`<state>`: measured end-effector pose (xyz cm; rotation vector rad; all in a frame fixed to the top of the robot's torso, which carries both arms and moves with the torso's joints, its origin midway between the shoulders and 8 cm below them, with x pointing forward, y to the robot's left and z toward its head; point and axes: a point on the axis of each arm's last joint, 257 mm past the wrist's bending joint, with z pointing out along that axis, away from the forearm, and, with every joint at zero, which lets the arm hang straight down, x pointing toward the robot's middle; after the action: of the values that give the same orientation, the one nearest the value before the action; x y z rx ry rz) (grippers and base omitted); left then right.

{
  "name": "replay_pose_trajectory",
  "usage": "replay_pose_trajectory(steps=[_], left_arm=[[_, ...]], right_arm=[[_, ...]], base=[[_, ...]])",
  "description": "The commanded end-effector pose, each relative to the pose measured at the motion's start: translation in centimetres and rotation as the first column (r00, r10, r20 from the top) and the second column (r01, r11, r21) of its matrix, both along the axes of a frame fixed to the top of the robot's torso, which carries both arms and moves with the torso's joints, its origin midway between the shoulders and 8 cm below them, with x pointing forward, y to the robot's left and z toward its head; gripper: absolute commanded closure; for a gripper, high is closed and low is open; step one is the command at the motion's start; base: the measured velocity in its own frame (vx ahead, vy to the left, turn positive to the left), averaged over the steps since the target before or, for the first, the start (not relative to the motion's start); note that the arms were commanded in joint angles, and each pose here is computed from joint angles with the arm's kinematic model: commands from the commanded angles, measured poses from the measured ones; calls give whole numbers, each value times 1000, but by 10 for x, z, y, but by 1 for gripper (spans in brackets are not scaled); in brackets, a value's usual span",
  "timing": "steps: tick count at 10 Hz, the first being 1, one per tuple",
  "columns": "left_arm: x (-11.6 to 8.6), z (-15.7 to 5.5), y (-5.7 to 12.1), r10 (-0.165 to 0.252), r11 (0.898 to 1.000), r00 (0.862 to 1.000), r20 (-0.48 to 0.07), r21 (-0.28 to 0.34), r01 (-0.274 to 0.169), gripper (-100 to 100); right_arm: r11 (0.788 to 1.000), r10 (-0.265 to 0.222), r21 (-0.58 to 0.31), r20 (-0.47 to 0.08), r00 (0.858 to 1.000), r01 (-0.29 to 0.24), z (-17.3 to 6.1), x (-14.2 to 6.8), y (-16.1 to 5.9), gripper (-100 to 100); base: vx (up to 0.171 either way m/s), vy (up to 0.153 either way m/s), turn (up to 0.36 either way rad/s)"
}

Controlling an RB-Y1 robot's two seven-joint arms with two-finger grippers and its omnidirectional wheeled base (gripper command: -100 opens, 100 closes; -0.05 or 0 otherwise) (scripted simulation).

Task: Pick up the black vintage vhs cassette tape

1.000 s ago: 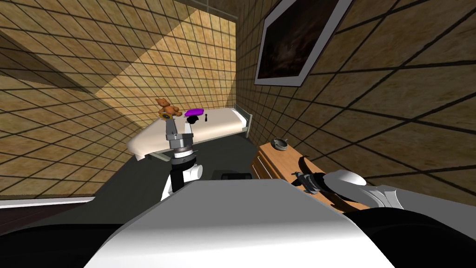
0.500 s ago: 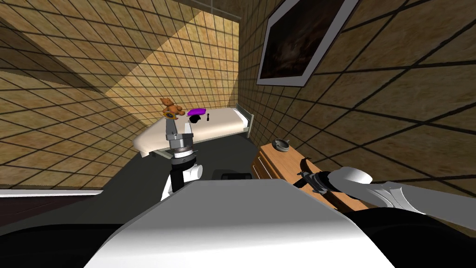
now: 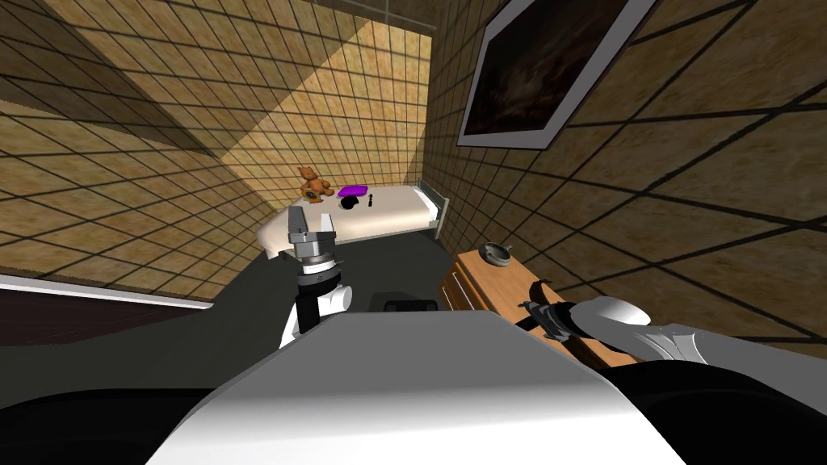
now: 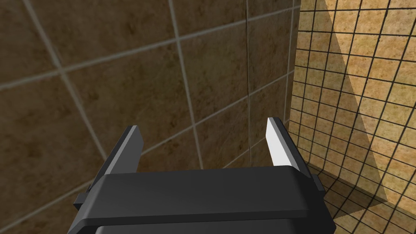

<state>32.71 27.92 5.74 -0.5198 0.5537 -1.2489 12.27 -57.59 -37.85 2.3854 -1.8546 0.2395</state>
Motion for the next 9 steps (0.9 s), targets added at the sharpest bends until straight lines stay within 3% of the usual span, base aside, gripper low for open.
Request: replay_pose_trajectory(steps=[1, 2, 3, 7, 8, 9], left_arm=[[0, 0, 0, 0, 1000, 1000, 0, 0, 0, 0], [0, 0, 0, 0, 1000, 1000, 0, 0, 0, 0], [0, 0, 0, 0, 1000, 1000, 0, 0, 0, 0], [0, 0, 0, 0, 1000, 1000, 0, 0, 0, 0], [0, 0, 0, 0, 1000, 1000, 0, 0, 0, 0], [0, 0, 0, 0, 1000, 1000, 0, 0, 0, 0]], right_arm=[[999, -34, 0, -2, 999, 34, -7, -7, -6, -100], [1000, -21, 0, -2, 1000, 21, -5, -5, -3, -100], [1000, -23, -1, -2, 1000, 23, -5, -6, -3, 100], [1000, -24, -2, -8, 1000, 24, -5, -8, -3, 100], [1000, -24, -2, -7, 1000, 24, -5, -8, -3, 0], [1000, -2, -1, -1, 1000, 2, 0, -1, -1, 100]], base=[[-82, 4, 237], [-35, -2, 45], [-6, 0, -10], [-1, 0, -1], [0, 0, 0], [46, -3, -198]])
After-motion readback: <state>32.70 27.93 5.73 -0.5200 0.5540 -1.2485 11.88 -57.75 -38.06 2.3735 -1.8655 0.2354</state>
